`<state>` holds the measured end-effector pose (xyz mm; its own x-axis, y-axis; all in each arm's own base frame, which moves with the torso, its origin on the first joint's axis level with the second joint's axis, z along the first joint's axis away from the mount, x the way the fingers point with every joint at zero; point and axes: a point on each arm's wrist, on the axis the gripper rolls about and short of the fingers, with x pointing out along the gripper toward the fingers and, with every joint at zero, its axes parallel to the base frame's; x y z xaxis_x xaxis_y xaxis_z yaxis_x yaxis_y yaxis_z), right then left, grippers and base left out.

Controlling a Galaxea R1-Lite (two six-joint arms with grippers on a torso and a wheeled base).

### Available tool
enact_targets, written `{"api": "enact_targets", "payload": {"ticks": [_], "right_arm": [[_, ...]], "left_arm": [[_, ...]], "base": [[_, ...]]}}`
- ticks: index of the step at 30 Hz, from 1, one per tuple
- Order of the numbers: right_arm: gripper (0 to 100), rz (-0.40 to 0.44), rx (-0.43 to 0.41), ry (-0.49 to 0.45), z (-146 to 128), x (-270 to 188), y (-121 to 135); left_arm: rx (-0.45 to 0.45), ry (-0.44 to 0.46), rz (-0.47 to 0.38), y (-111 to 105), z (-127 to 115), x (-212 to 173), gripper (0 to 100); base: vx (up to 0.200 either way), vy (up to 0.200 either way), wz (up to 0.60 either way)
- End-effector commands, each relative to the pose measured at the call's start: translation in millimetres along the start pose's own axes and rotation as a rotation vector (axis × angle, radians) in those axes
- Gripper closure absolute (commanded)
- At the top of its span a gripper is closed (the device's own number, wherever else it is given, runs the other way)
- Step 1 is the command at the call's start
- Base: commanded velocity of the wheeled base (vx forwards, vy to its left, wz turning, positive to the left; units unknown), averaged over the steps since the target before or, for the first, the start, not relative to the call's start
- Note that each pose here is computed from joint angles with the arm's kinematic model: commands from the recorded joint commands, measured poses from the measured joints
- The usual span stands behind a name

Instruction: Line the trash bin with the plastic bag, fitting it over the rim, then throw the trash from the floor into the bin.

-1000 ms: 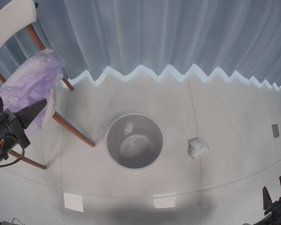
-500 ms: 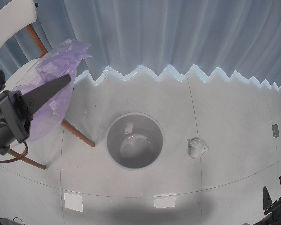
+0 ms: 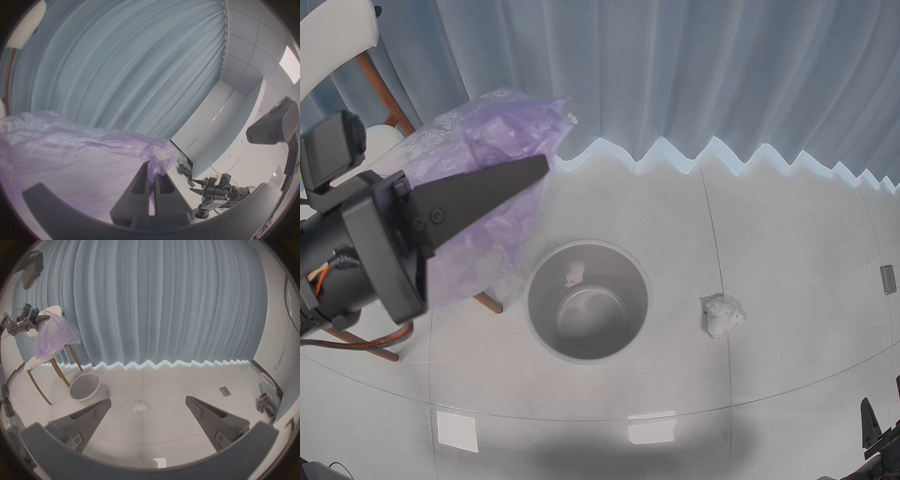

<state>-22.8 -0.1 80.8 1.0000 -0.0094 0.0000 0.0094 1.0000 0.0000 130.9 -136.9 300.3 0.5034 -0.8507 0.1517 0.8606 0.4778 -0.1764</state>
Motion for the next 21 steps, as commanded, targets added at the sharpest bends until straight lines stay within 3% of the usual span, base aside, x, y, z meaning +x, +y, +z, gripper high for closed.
{"api": "enact_targets", "payload": {"ticks": [1,9,21], "right_arm": [[0,0.0,0.0,0.002,-5,0,0],[0,0.0,-0.002,0.0,-5,0,0],[0,0.0,0.0,0.002,-5,0,0]], "left_arm": [[0.021,0.044,-0.035,-2,-9,20,100],[0.035,0.029,-0.175,-13,1,36,100],[0.045,0.003,-0.185,-13,9,41,100]], "base": [[0.0,0.0,0.0],[0.0,0.0,0.0],[0.0,0.0,0.0]]}}
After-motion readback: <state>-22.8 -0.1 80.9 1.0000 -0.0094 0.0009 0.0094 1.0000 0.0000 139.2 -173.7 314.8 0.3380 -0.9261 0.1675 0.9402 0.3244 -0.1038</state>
